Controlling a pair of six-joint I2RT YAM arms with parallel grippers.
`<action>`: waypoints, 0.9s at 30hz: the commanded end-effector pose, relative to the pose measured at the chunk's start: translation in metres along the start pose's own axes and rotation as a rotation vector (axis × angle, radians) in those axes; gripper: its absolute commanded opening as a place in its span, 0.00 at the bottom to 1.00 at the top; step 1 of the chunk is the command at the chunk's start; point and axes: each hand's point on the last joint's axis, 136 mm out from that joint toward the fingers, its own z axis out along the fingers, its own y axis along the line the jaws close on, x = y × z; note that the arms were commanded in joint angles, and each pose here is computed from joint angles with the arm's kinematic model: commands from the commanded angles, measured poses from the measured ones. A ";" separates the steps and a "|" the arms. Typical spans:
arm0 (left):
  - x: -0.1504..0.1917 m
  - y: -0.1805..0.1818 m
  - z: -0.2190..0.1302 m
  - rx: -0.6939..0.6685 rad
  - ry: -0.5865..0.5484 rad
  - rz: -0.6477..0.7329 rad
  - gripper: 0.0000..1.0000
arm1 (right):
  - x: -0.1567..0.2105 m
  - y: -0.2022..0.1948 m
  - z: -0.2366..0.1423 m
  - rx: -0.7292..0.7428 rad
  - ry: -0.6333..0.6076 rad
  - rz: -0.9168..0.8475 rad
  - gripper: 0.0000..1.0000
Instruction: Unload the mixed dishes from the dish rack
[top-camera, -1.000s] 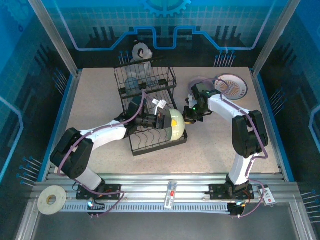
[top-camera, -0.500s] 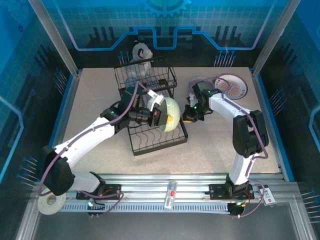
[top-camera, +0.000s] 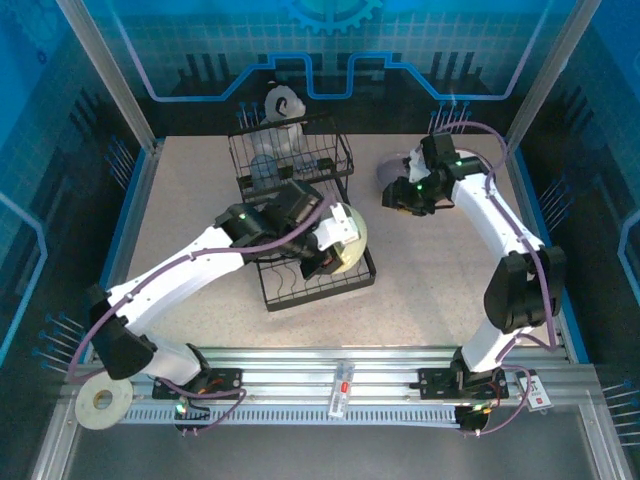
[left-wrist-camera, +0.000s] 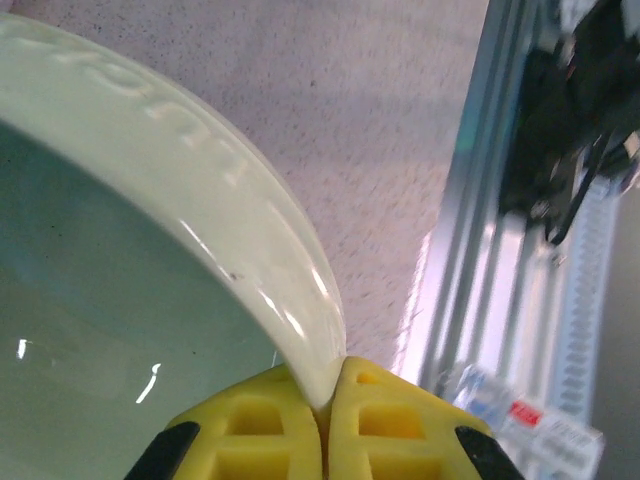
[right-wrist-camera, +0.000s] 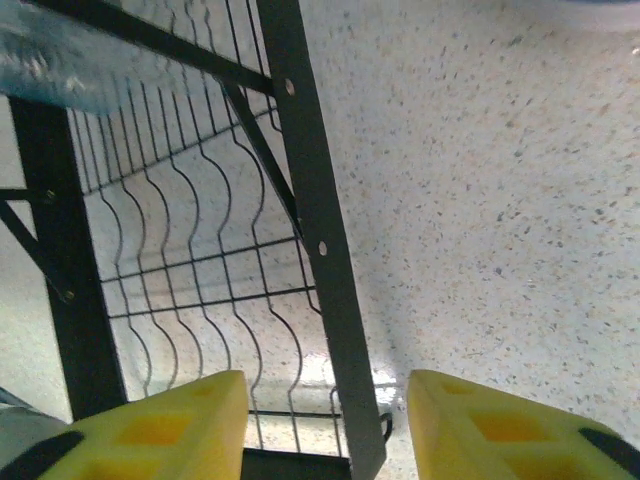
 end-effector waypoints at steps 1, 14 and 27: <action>-0.008 0.013 -0.005 -0.149 0.085 0.281 0.00 | 0.006 0.006 -0.029 0.020 0.014 -0.058 0.58; -0.001 0.032 0.038 -0.351 0.314 0.615 0.00 | 0.041 0.042 -0.064 0.021 0.087 -0.257 0.78; -0.006 0.031 0.042 -0.394 0.316 0.648 0.00 | 0.067 0.058 -0.042 0.182 0.201 -0.446 0.72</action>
